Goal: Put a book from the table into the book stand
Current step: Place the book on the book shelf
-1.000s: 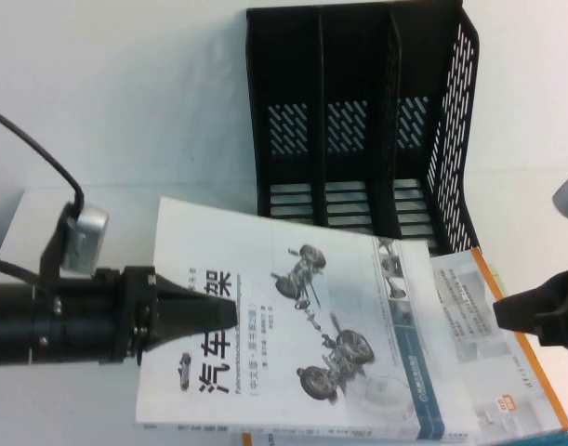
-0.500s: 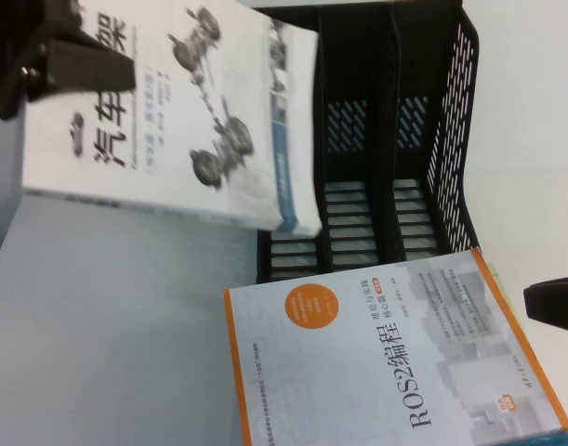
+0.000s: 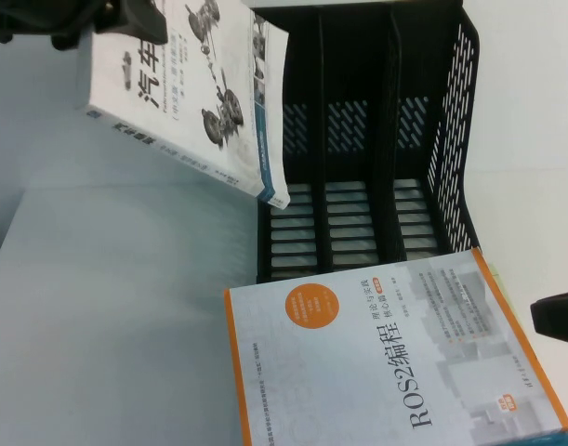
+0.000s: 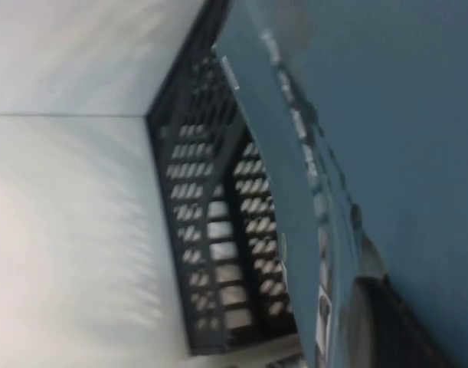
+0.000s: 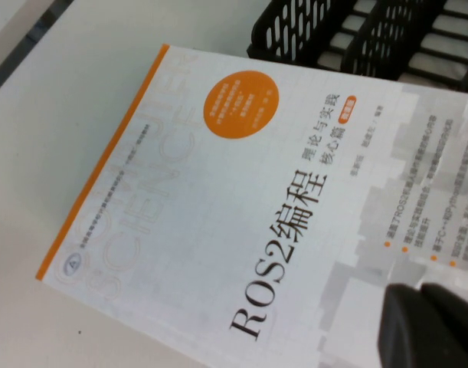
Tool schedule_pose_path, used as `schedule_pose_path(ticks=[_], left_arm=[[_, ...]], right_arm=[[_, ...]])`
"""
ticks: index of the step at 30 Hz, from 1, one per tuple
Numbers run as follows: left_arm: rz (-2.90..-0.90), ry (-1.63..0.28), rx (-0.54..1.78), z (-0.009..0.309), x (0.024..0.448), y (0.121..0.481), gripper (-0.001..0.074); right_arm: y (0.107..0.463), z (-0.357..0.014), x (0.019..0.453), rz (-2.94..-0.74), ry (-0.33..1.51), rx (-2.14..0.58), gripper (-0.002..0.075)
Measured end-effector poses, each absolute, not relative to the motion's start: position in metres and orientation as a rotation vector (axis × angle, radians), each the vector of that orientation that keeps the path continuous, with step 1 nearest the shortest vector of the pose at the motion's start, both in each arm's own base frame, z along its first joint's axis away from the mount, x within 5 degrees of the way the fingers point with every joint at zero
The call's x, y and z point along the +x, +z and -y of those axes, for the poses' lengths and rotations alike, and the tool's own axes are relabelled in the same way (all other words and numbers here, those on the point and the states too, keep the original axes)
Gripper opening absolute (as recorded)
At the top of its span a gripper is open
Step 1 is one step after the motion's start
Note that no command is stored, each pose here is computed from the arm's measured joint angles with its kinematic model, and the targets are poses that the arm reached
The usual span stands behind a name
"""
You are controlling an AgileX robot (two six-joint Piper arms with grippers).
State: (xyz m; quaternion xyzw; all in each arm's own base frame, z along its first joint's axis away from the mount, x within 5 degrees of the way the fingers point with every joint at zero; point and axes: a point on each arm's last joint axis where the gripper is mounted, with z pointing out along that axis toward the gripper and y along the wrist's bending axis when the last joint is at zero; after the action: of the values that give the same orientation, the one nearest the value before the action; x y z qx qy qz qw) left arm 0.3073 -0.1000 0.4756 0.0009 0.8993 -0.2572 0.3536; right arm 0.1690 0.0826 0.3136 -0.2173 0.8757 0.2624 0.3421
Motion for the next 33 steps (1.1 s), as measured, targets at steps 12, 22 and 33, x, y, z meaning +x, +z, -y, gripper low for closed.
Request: schedule_pose_path(ticks=[12,22,33], left_arm=[[-2.419,-0.512,0.035,0.135,0.340,0.440,0.0119],[-2.447,-0.502,0.062,0.152,0.359,0.420,0.0119],[-2.433,-0.511,0.091,0.155,0.362,0.423,0.0119]], right_arm=[[0.310,-0.080,0.167,-2.327,0.651,-0.588,-0.0004],[0.309,-0.080,0.167,-2.331,0.642,-0.593,-0.0004],[0.309,-0.080,0.167,-2.331,0.642,-0.593,-0.0004]])
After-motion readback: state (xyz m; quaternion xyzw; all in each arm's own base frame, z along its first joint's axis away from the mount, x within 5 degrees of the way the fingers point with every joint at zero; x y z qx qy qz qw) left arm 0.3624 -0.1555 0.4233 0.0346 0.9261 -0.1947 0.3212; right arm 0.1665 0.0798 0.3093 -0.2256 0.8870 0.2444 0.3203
